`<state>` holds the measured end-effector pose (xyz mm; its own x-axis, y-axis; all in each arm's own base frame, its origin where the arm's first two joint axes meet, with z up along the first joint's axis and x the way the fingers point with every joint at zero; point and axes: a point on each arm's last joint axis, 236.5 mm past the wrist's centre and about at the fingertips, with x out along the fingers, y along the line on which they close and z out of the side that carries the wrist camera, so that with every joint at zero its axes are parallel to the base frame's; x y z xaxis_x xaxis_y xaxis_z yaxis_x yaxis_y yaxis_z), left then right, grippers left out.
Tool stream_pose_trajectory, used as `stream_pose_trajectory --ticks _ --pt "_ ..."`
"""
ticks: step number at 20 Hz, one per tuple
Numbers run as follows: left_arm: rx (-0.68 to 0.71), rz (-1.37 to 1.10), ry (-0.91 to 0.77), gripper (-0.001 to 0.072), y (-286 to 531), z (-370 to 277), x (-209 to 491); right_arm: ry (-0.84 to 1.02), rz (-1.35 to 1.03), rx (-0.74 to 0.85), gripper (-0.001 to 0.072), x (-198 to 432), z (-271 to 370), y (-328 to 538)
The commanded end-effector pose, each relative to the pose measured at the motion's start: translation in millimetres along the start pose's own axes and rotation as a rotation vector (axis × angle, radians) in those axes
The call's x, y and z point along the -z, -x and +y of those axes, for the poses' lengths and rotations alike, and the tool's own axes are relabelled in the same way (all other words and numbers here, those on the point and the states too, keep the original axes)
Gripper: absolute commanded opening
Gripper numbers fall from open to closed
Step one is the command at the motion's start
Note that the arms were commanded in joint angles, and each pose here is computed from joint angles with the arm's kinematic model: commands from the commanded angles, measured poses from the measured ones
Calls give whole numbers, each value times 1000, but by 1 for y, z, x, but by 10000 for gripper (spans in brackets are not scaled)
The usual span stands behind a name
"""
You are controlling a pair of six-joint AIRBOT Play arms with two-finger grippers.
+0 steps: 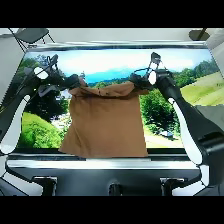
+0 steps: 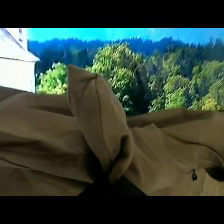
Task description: Fold the shirts.
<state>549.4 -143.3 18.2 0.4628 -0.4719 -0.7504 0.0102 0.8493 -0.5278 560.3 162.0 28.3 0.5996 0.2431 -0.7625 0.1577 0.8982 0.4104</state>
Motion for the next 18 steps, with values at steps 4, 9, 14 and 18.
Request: stream_pose_trajectory --ticks 4,9,14,18 --pt "-12 94 18 37 13 20 10 53 96 -127 614 -21 -8 76" --pt "-17 157 4 37 28 37 19 -21 596 35 531 62 -152 147" --pt "-13 194 0 37 29 34 28 -136 932 -46 532 219 -148 122" --pt "-12 194 1 37 29 33 28 -56 913 7 536 269 -138 88"
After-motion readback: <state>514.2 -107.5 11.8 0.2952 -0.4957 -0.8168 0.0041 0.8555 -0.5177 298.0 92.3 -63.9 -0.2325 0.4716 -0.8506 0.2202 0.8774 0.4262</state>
